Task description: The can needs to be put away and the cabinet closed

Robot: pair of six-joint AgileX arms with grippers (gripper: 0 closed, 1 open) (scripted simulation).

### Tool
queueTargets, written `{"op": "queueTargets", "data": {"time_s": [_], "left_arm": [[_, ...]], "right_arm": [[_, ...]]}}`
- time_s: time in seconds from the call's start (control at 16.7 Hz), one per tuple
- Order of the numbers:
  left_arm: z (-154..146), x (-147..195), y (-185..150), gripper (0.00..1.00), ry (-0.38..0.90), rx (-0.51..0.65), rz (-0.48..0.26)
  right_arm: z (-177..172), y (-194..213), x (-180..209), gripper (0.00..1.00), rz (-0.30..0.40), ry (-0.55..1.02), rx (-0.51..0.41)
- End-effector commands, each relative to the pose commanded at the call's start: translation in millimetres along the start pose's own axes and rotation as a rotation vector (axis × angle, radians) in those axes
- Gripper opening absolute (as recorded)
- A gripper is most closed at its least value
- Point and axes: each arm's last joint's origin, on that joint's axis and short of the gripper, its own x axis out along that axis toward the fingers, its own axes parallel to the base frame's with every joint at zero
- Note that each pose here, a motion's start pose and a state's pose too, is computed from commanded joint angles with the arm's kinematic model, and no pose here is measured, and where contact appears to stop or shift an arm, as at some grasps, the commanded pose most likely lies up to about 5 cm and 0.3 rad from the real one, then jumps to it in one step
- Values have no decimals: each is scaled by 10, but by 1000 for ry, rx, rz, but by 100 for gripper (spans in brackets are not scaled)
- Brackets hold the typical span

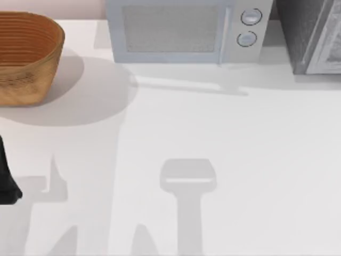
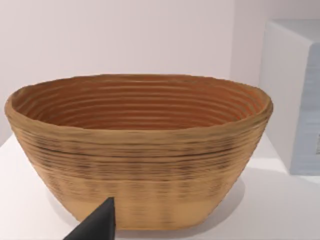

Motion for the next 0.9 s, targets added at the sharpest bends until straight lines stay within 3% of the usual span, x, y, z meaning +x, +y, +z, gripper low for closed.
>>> {"op": "queueTargets", "data": {"time_s": [0.24, 0.48, 0.9], "left_arm": [[0, 0, 0, 100, 0, 0, 0], [0, 0, 0, 100, 0, 0, 0], [0, 0, 0, 100, 0, 0, 0]], "right_arm": [[9, -1, 12, 100, 2, 2, 3], [236, -189, 124, 100, 2, 2, 3], [1284, -599, 361, 100, 2, 2, 3]]}}
